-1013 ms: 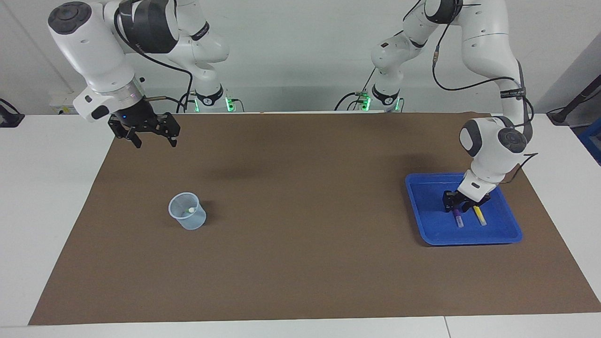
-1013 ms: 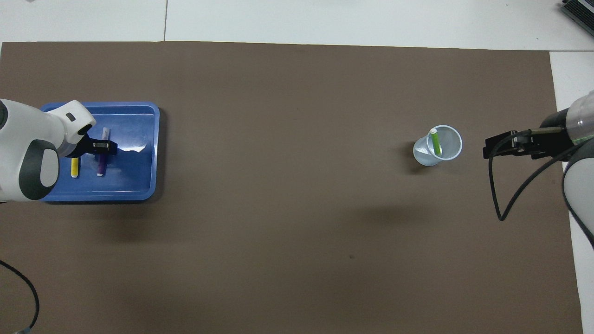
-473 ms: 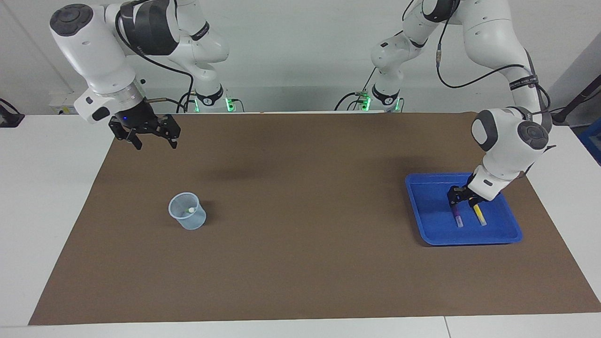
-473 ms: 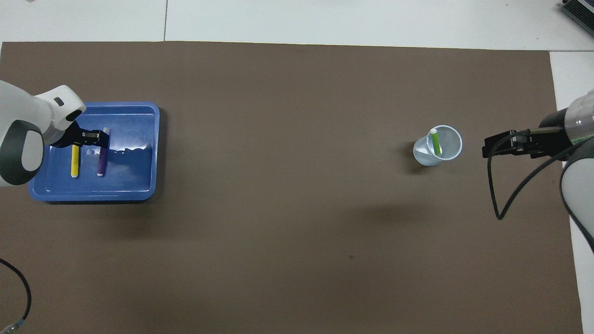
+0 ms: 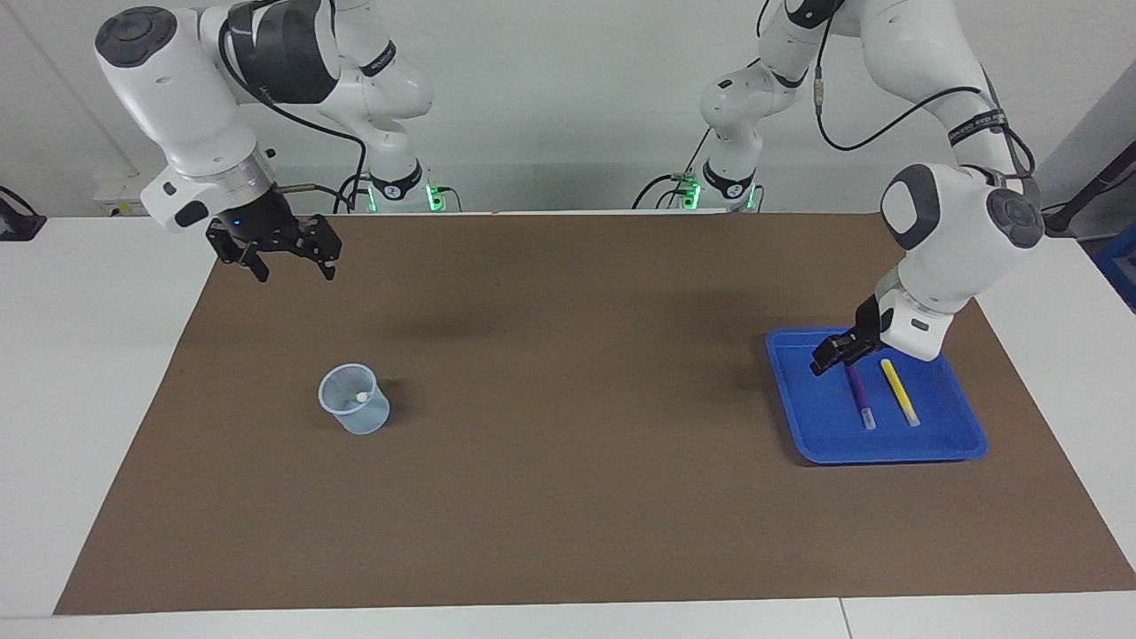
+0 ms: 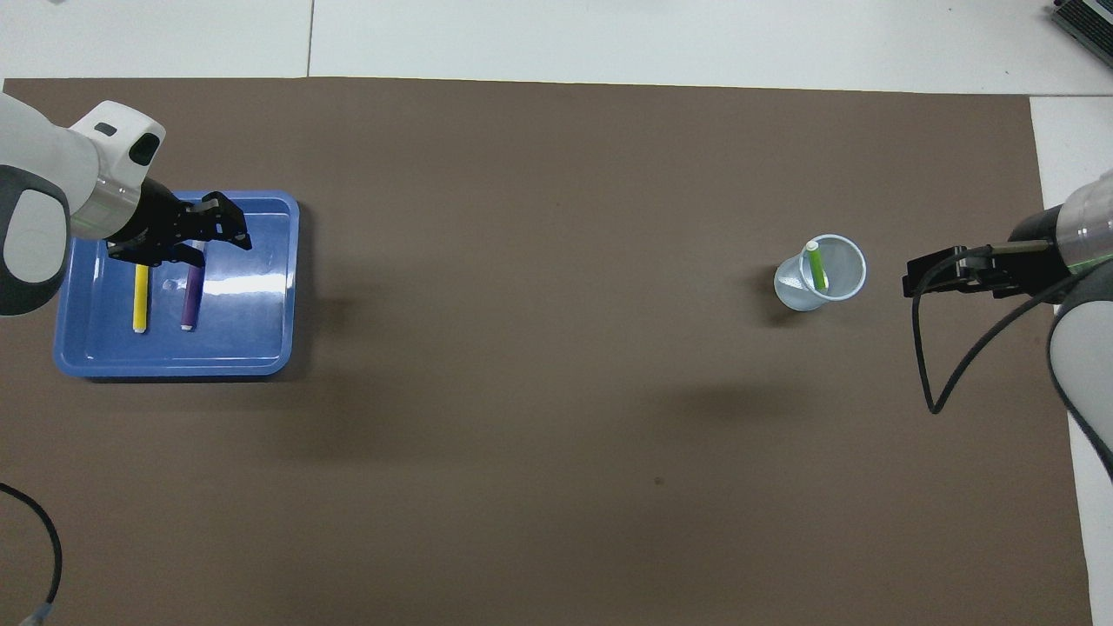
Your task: Right arm passes pens to left for tray arrangement
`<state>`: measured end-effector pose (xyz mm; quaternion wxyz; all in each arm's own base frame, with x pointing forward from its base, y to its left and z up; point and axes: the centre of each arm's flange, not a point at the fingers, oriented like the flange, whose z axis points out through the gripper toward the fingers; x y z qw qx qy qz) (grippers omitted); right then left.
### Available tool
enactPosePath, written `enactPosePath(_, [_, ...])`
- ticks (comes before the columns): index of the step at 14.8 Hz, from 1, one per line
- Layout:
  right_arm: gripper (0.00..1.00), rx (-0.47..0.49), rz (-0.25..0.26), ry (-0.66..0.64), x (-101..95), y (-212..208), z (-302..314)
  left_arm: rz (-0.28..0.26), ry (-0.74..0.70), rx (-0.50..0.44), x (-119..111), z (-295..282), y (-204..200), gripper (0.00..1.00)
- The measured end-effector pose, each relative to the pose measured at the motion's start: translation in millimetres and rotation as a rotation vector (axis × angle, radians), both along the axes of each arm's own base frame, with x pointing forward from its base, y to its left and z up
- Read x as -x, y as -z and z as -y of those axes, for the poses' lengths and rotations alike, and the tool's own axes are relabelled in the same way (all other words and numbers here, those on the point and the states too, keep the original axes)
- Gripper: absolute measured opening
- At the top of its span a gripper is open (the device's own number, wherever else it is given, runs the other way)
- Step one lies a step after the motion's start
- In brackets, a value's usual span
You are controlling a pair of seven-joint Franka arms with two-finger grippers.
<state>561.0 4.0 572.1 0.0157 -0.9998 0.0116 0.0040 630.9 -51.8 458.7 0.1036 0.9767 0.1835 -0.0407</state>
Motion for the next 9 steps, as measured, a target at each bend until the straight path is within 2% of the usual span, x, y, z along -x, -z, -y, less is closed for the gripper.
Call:
enactPosePath(3, [1.0,0.0,-0.001,-0.002,0.2,0.6,-1.1,-0.021,-0.203,0.113,17.4,43.6,-59.6,0.72])
enactPosePath(5, [1.0,0.0,-0.001,-0.004,0.2,1.5,-2.3,-0.026,-0.333,0.142,28.3,77.0,-89.8,0.76])
enactPosePath(9, [1.0,0.032,0.009,-0.024,-2.9,8.8,-6.8,-0.06,-0.463,0.156,38.8,121.1,-100.2,0.8])
